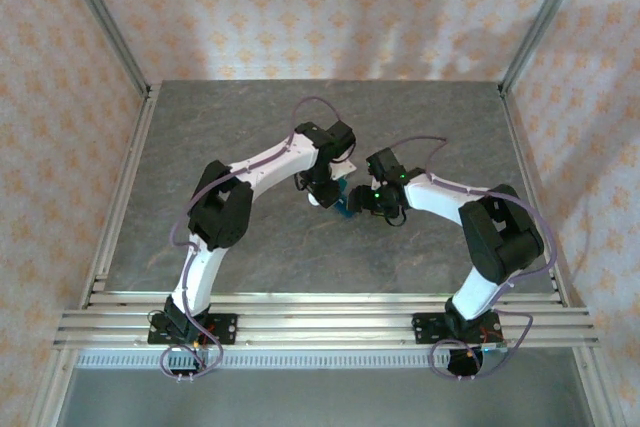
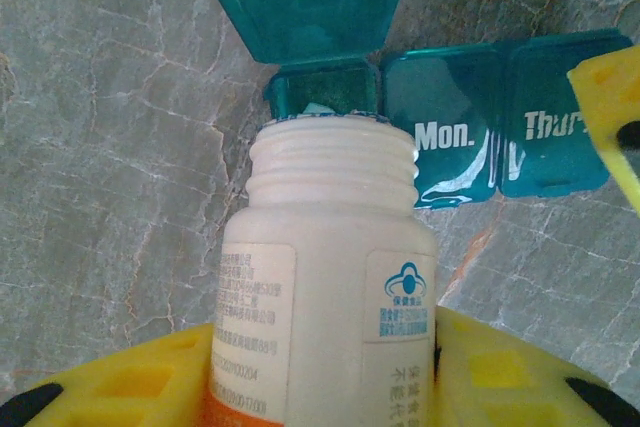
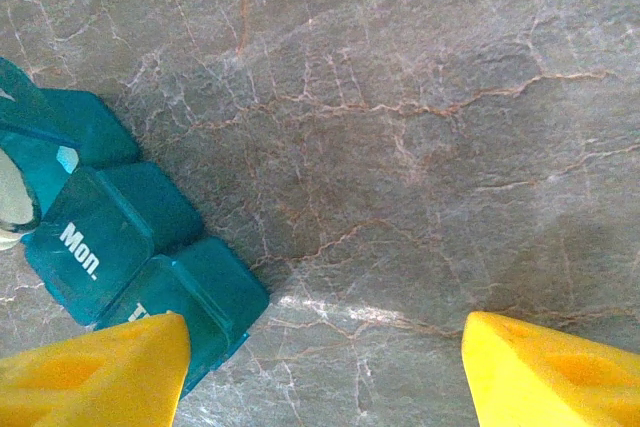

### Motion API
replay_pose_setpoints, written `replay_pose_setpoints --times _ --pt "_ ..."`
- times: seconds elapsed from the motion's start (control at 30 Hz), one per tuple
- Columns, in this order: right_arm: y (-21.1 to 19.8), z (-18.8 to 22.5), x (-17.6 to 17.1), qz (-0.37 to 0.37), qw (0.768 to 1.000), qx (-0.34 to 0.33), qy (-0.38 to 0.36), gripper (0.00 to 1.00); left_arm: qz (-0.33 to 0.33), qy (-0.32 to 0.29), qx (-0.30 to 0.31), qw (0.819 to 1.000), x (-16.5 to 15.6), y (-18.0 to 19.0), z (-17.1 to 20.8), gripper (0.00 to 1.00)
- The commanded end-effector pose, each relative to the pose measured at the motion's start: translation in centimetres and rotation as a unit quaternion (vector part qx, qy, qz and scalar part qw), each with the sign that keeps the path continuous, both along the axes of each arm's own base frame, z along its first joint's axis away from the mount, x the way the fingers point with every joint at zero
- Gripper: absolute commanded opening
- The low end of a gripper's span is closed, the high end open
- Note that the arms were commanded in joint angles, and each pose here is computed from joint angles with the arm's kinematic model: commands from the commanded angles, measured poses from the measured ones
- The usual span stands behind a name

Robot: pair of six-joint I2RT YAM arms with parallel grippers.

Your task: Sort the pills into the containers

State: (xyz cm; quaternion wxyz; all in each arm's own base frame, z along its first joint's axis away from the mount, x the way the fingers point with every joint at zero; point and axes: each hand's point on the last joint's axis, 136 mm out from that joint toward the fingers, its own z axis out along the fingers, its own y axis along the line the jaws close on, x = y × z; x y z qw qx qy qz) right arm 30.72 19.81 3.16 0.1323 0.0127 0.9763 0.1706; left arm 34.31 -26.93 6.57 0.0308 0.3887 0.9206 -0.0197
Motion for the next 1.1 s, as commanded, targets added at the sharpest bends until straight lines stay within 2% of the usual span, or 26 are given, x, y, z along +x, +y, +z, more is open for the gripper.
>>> replay_pose_setpoints --times 0.0,0.57,1.07 --pt "-0.65 -0.94 -0.28 0.004 1.0 -0.028 0.006 0.72 -0.017 0.001 0.037 0.999 -0.28 0.69 -0.1 0.0" --pt "-0.6 -1.13 -0.26 0.004 1.0 -0.029 0.01 0.72 -0.035 -0.011 0.072 0.997 -0.12 0.47 0.2 0.0" --pt "-0.59 -1.13 -0.27 0.005 0.999 -0.029 0.011 0.72 -0.045 -0.005 0.079 0.996 -0.14 0.17 0.29 0.0"
